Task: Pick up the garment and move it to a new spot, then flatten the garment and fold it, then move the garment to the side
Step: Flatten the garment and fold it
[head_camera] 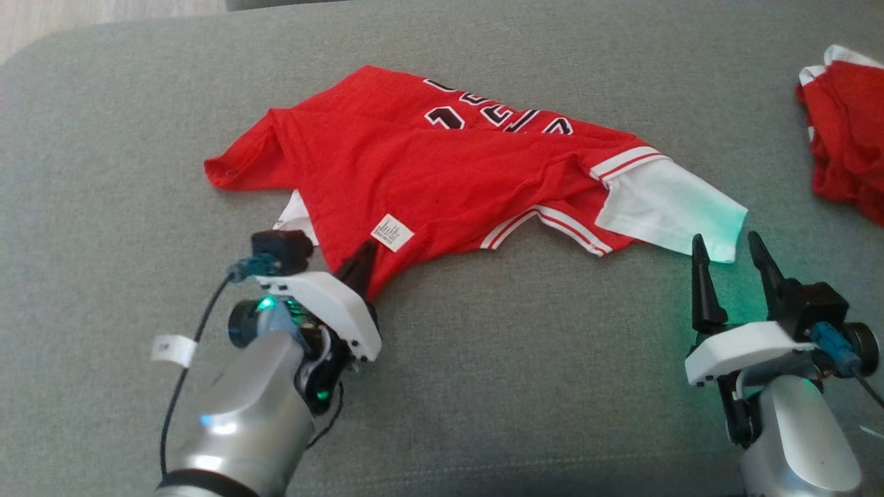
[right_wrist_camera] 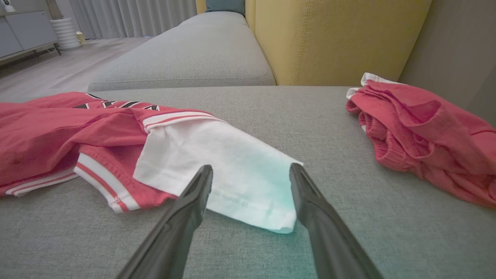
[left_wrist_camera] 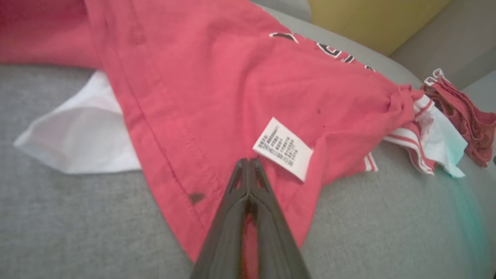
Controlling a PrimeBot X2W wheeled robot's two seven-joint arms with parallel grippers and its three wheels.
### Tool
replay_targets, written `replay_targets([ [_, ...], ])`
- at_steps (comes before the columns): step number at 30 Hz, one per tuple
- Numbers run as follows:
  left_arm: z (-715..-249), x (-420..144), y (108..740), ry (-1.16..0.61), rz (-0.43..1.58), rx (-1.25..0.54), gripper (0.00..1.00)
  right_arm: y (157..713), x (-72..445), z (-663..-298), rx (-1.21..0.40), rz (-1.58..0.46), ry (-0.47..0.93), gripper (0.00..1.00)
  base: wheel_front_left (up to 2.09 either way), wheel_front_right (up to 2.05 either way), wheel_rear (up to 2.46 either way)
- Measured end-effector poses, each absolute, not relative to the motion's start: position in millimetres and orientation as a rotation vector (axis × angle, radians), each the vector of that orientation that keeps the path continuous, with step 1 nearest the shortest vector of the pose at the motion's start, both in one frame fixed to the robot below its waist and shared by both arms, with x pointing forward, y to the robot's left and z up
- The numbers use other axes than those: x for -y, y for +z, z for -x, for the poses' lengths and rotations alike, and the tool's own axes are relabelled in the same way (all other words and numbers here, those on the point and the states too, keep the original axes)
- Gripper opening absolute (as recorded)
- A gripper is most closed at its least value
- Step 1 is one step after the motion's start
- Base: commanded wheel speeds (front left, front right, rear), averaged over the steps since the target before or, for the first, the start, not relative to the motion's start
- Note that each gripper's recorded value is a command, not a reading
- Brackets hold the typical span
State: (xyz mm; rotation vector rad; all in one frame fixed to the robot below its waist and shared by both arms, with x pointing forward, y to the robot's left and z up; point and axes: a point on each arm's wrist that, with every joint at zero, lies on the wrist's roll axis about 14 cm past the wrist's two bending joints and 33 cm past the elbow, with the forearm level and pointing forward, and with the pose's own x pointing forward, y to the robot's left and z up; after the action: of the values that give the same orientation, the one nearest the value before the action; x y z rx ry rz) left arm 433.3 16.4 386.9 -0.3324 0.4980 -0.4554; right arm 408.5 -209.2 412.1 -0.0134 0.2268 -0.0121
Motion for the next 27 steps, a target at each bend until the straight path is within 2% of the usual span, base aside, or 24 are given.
replay_targets([
  [10, -393, -2, 377, -0.536, 0.298, -0.553, 0.0, 417, 196, -413, -0.213, -0.008, 0.02, 1.0, 0.0, 0.0, 0.0],
  [16, -376, -8, 376, -0.51, 0.315, -0.537, 0.0, 427, 191, -412, -0.186, -0.009, 0.032, 1.0, 0.0, 0.0, 0.0],
  [17, -376, -12, 376, -0.491, 0.309, -0.523, 0.28, 429, 192, -412, -0.18, -0.009, 0.031, 1.0, 0.0, 0.0, 0.0],
  [18, -377, -16, 377, -0.469, 0.304, -0.511, 0.89, 431, 192, -412, -0.175, -0.01, 0.03, 1.0, 0.0, 0.0, 0.0],
  [19, -380, -22, 379, -0.438, 0.308, -0.5, 1.0, 433, 192, -412, -0.17, -0.01, 0.028, 1.0, 0.0, 0.0, 0.0],
  [27, -409, -73, 425, -0.213, 0.281, -0.283, 1.0, 450, 201, -412, -0.116, -0.008, 0.002, 1.0, 0.0, 0.0, 0.0],
])
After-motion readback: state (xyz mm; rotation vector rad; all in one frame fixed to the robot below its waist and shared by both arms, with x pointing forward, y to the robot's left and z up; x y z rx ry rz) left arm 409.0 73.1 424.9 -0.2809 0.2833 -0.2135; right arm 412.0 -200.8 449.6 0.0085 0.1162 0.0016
